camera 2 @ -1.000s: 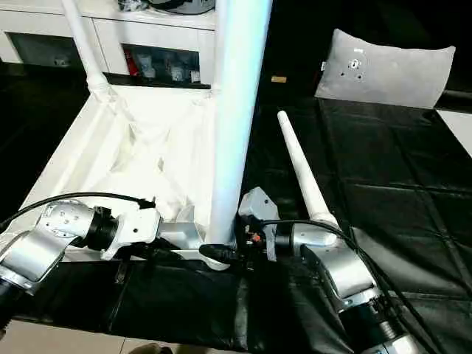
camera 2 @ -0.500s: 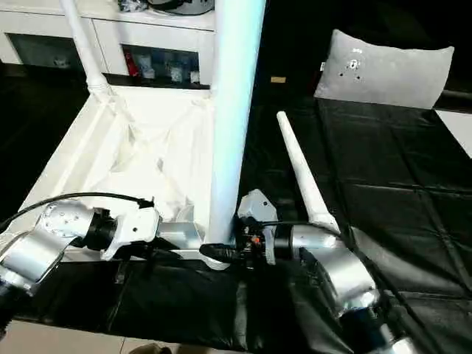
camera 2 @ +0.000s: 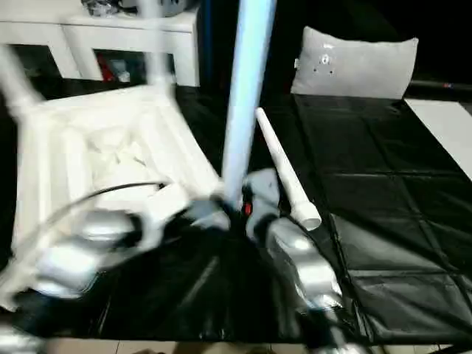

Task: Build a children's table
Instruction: Rotate leg to tighten

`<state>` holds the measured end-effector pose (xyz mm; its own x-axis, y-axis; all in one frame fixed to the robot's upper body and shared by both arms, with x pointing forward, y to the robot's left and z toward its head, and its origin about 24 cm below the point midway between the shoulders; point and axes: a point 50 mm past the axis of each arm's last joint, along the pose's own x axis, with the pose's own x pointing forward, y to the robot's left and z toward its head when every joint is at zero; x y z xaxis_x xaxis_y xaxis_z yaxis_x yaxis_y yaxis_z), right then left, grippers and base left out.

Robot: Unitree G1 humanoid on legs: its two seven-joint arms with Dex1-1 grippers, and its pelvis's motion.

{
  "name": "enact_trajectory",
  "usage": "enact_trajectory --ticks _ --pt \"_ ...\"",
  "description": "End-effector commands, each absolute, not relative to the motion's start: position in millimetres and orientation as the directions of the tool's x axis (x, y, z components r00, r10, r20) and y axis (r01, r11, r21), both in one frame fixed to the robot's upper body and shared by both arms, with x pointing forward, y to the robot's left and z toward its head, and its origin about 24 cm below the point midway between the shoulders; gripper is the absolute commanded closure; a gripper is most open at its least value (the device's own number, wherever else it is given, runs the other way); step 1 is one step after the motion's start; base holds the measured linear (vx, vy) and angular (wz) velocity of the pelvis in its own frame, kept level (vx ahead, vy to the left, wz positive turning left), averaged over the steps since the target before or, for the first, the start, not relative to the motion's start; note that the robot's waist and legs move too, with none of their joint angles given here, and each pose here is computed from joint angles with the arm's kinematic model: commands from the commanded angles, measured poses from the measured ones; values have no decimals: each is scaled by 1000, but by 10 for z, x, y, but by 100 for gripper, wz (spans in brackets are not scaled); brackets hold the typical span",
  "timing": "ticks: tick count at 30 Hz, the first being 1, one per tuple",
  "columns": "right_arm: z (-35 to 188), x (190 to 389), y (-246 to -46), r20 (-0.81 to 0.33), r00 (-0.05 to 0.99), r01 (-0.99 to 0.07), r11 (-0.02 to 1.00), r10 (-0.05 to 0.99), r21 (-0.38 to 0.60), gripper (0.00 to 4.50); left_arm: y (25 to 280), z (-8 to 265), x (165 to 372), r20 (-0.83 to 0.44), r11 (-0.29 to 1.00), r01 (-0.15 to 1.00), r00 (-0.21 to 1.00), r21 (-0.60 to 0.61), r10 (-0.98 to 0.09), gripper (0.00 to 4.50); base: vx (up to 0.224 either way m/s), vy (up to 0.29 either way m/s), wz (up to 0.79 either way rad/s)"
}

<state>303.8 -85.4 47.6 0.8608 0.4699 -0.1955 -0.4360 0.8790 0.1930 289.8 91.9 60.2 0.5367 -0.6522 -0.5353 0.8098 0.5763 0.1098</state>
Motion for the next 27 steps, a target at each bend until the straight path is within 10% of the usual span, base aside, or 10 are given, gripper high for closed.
enact_trajectory --ticks 1,14,27 --pt "227 2939 -497 -307 797 -453 851 521 267 181 561 969 2981 -359 599 776 626 198 -692 450 0 0 0" --pt "347 3004 -749 -206 838 -451 853 506 261 62 891 869 2992 -454 522 809 585 269 -672 450 0 0 0" --pt "592 2656 -1308 -141 587 -802 596 798 35 5 1269 725 2818 -569 113 965 232 236 -789 450 0 0 0"
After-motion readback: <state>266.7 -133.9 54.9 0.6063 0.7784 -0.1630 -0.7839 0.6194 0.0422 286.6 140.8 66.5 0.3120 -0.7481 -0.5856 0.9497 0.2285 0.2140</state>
